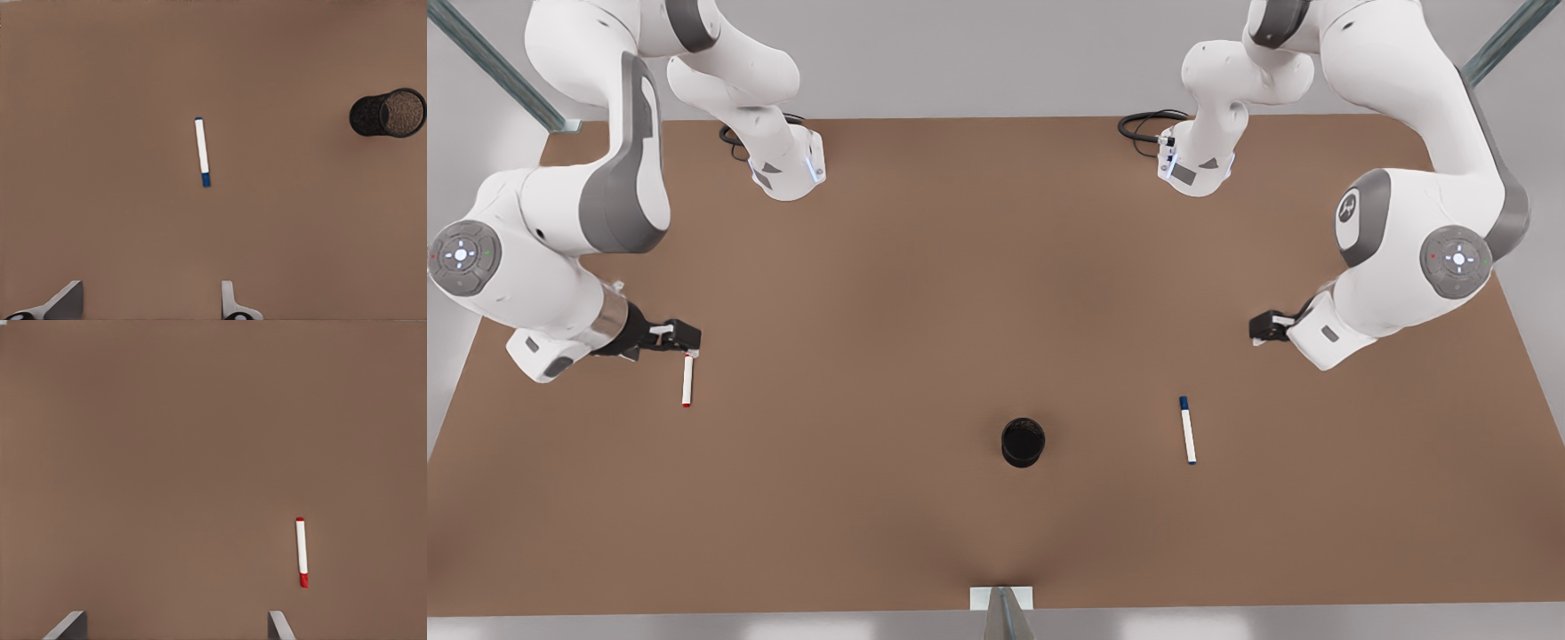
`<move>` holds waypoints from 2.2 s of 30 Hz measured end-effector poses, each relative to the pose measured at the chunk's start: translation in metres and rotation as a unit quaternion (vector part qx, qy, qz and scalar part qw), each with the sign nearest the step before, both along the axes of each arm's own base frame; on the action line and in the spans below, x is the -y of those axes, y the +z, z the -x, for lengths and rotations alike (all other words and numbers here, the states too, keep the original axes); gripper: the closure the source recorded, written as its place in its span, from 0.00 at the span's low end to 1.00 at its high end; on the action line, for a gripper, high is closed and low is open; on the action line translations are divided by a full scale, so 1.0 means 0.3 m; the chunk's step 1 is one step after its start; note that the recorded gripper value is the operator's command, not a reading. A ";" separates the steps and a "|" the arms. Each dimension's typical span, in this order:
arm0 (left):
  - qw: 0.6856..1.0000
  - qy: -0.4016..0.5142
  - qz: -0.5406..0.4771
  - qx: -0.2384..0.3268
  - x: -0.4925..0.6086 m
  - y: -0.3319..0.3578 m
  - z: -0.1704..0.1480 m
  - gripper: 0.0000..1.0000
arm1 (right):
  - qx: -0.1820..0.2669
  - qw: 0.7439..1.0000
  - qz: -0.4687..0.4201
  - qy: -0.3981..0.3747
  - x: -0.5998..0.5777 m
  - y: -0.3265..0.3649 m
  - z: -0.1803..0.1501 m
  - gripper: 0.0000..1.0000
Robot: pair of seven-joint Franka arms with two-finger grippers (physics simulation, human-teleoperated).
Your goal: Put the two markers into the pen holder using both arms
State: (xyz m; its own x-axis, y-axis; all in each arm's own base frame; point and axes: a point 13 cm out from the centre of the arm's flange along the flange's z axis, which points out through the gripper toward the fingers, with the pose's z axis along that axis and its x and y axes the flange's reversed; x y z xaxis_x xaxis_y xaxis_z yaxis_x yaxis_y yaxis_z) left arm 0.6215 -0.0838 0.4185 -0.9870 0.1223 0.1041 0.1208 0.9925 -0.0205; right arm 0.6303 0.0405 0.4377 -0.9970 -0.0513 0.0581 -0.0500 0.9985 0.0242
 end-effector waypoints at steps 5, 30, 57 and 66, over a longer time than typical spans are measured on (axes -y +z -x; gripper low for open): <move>1.000 -0.001 -0.006 -0.002 0.036 -0.252 -0.115 0.00 | -0.007 1.000 -0.001 -0.005 0.015 -0.101 -0.021 0.00; 0.992 0.100 -0.002 0.078 0.092 -1.230 -0.304 0.37 | -0.021 0.999 -0.006 -0.024 0.595 -1.134 0.009 0.00; 0.986 0.119 0.001 0.118 0.122 -1.035 -0.429 0.79 | -0.015 0.998 -0.003 0.069 0.620 -1.327 0.153 0.41; 0.967 -0.020 0.169 0.191 1.088 -0.343 -0.267 0.79 | -0.017 0.997 -0.005 0.080 0.620 -1.337 0.172 0.46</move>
State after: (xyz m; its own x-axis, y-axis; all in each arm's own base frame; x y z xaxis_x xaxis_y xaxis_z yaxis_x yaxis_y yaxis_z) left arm 0.7016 -0.4103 0.3157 -0.9395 0.1241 -0.3194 0.2215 0.9311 -0.2897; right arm 0.5788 -0.1455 0.0367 -0.9733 -0.2107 0.0908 -0.2081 0.9774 0.0377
